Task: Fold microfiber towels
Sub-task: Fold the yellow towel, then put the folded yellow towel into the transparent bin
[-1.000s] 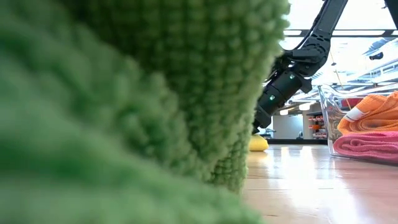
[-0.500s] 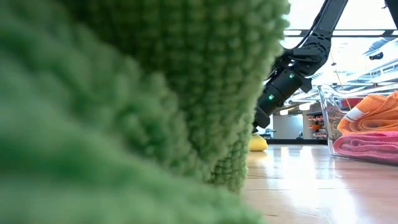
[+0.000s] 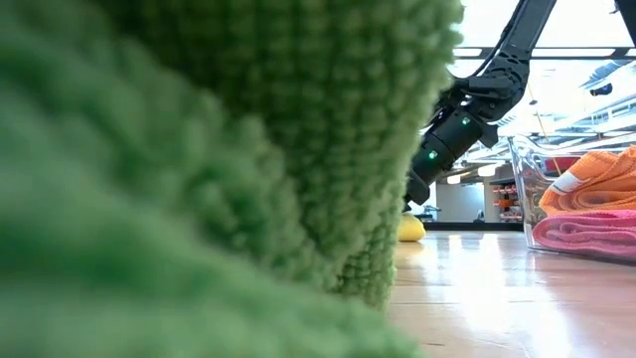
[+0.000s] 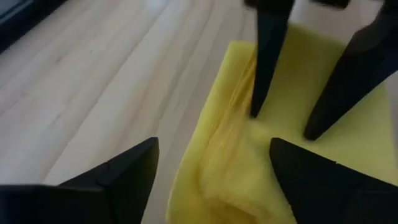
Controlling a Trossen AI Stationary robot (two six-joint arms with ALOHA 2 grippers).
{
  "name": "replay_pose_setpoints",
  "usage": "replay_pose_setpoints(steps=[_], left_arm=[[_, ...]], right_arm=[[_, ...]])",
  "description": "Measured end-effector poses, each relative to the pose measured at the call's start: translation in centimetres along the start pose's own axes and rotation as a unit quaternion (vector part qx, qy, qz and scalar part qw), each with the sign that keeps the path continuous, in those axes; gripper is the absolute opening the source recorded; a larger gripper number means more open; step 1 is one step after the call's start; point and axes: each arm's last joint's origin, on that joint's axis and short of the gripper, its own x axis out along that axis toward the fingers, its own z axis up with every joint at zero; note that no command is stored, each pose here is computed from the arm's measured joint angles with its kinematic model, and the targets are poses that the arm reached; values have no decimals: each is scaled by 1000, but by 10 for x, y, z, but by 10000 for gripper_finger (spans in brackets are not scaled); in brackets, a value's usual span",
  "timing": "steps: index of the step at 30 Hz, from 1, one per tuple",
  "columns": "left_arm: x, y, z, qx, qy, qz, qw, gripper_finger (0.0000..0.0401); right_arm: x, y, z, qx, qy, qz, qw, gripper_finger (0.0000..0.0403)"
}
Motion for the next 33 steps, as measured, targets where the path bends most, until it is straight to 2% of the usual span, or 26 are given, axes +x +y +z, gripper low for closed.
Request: replay_pose_setpoints(steps=[8,14,19,23,28,31,33], left_arm=[[1,17,-4,-8,18,15,1000,310],[5,34,-13,-59,44,-31,997,296],[6,34,-15,-63,50,-51,995,274],[6,33,-16,-58,51,-55,996,221],[6,31,-16,-57,53,-65,995,113],[5,30,-15,-55,50,-68,995,46],[4,27,-14,-53,49,-73,995,29]], right_arm=[[0,0,0,0,-1,-1,1000,161],[0,1,1,-25,-4,19,1000,161],[0,1,1,-28,-6,20,999,161],[-1,0,4,-26,-12,13,1000,161],[-17,-9,26,14,-57,-2,998,161],[-25,-16,31,9,-69,-8,998,164],[-27,-22,32,4,-75,1,997,175]])
